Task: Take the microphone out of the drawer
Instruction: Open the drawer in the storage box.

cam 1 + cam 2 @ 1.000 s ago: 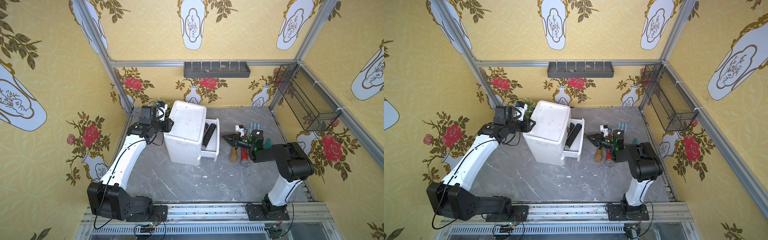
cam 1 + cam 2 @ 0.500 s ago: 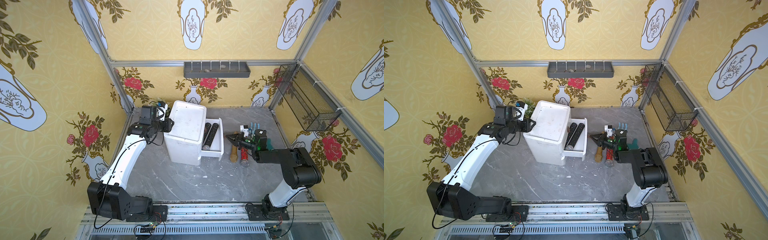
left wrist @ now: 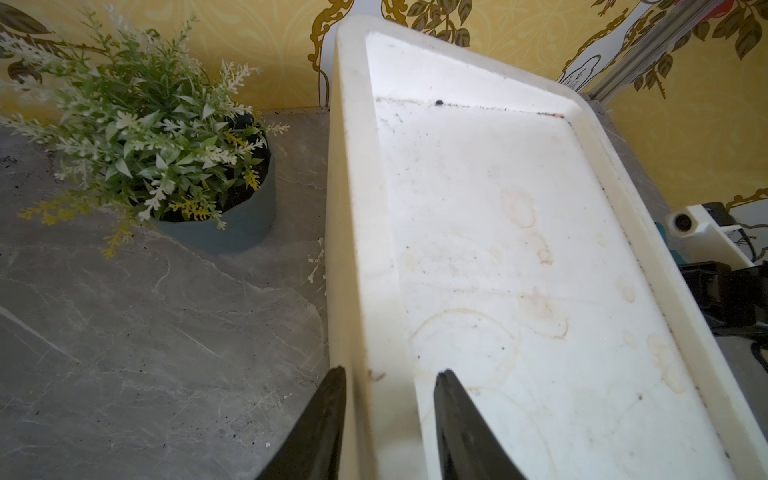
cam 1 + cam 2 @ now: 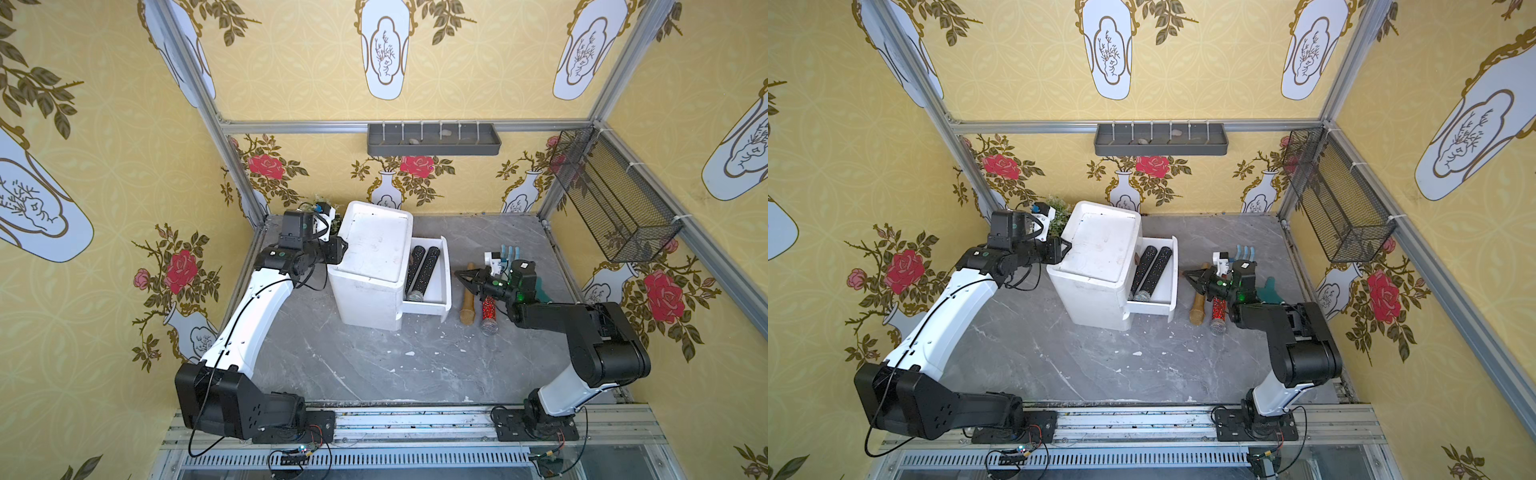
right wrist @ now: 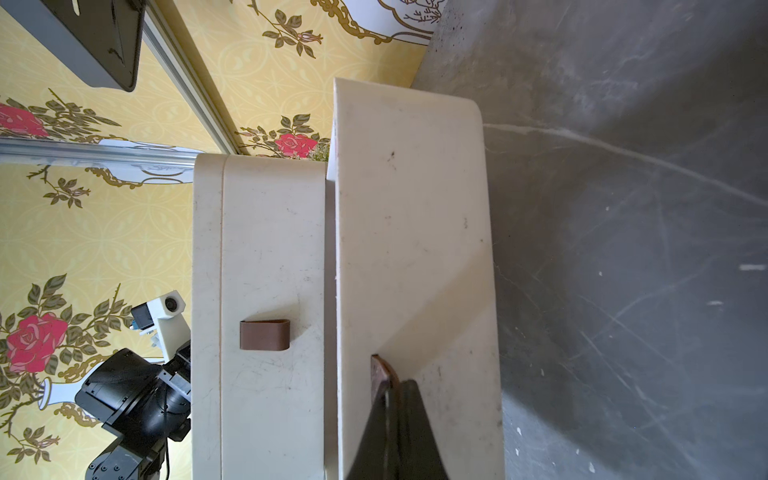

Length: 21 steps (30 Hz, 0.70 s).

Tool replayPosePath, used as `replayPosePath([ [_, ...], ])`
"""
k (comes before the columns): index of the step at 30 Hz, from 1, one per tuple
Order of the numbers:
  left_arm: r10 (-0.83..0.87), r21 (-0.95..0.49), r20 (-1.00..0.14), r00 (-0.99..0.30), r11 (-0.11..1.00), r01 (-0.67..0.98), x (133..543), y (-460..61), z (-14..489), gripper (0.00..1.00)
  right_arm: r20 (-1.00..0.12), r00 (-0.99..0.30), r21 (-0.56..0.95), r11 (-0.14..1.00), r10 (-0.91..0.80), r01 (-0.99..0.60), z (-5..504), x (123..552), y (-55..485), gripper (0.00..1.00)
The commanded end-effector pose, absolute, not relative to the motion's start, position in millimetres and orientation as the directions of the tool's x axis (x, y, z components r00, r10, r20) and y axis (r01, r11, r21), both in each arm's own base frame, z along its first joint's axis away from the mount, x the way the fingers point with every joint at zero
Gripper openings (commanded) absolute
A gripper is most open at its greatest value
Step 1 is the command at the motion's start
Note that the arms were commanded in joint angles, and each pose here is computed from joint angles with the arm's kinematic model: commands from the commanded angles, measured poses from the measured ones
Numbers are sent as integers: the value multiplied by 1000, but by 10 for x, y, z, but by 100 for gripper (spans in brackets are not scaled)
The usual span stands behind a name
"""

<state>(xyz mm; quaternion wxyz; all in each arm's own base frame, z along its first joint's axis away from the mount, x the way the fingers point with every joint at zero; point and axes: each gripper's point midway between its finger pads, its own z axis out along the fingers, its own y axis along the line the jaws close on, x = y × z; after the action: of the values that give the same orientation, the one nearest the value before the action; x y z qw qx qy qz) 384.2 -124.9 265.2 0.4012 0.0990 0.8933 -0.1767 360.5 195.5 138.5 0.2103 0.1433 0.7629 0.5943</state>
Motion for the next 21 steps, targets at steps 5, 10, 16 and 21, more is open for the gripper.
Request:
replayPosePath([
  [5,62,-233,-698,-713,923,308,3751,-1229,2459,41,-218,-849,940,339,482,-49,1439,3722,1983,16],
  [10,61,-234,-700,-712,922,309,3750,-1230,2470,41,-235,-840,915,402,489,-22,1494,3772,1962,39],
  [16,61,-232,-704,-708,922,310,3741,-1225,2488,43,-222,-829,887,459,513,47,1565,3863,1888,52],
  [21,62,-228,-703,-708,924,307,3741,-1219,2487,42,-254,-812,817,566,525,110,1690,3934,1900,55],
])
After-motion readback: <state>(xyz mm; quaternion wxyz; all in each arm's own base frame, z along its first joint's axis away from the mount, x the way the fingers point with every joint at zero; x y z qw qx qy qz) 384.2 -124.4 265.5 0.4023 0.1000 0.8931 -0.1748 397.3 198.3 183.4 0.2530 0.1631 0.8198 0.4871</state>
